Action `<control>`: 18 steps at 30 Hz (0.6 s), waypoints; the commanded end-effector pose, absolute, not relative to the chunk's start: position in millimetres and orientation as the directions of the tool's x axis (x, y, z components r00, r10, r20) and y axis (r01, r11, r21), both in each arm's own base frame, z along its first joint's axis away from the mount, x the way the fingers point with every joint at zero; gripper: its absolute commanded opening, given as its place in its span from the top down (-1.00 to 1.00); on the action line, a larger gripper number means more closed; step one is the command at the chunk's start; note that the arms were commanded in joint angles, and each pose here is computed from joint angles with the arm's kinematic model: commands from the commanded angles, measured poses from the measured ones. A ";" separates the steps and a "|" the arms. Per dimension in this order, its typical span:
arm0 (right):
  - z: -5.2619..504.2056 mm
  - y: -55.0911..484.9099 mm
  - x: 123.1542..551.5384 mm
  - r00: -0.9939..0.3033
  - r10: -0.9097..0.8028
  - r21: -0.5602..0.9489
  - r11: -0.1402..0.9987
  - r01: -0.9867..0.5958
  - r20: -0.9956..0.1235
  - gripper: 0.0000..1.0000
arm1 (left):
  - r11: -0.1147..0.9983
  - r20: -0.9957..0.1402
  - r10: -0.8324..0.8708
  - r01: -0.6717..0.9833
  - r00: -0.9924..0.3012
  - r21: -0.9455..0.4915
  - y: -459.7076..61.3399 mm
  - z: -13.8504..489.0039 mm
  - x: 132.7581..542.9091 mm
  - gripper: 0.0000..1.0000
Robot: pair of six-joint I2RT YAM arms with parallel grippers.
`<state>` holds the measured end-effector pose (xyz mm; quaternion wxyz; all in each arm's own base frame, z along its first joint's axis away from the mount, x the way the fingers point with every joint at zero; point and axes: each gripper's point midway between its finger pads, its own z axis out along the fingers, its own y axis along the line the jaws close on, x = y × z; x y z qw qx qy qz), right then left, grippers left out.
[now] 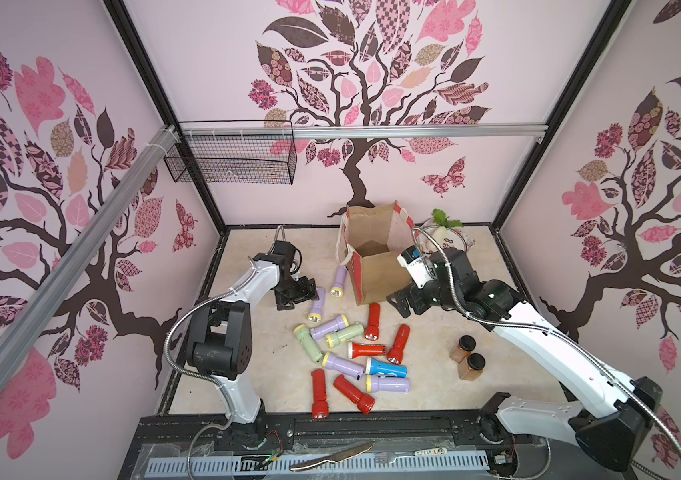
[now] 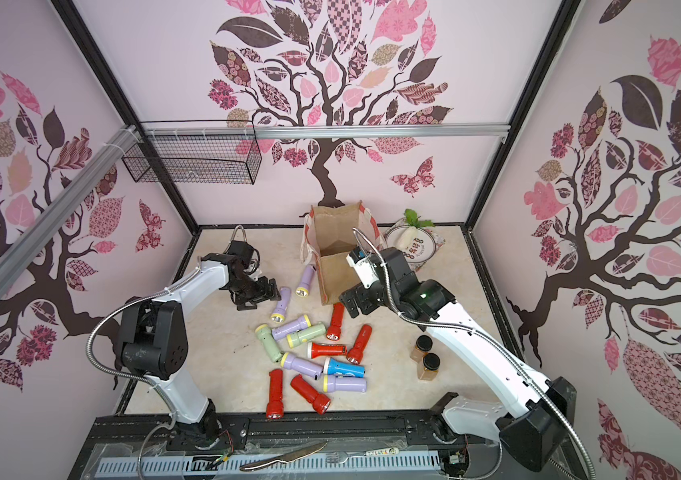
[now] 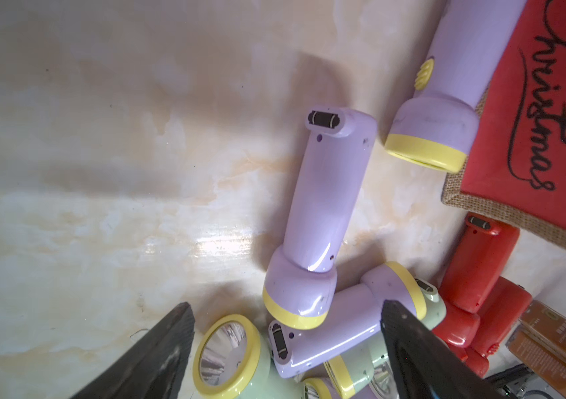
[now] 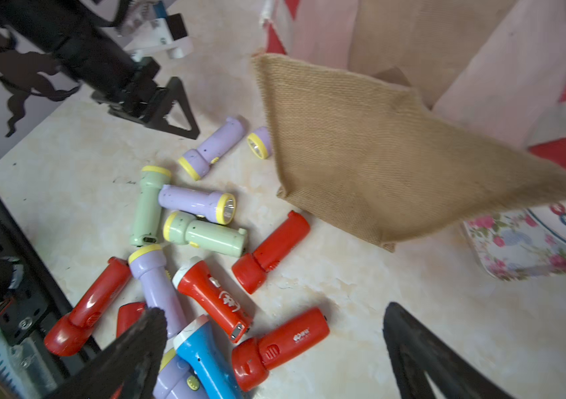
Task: Put the flashlights into the tote bags
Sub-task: Pick up the flashlight from the center of the board.
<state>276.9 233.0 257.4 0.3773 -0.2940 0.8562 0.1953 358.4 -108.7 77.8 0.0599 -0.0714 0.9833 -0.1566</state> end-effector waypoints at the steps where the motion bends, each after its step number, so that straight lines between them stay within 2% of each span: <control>1: 275.1 256.7 271.6 -0.473 -0.376 0.110 0.679 -0.726 -0.797 -1.00 | 0.947 -0.154 -0.141 -0.088 -0.978 -0.309 -113.3 87.4 383.1 -0.70; 8: 269.7 272.7 262.1 -0.488 -0.362 0.160 0.651 -0.742 -0.794 -0.99 | 0.955 -0.149 -0.125 -0.079 -0.981 -0.285 -126.6 76.1 400.8 -0.57; 18: 275.9 275.1 266.3 -0.484 -0.341 0.165 0.656 -0.736 -0.806 -0.99 | 0.971 -0.098 -0.122 -0.099 -0.988 -0.216 -126.6 43.4 403.1 -0.30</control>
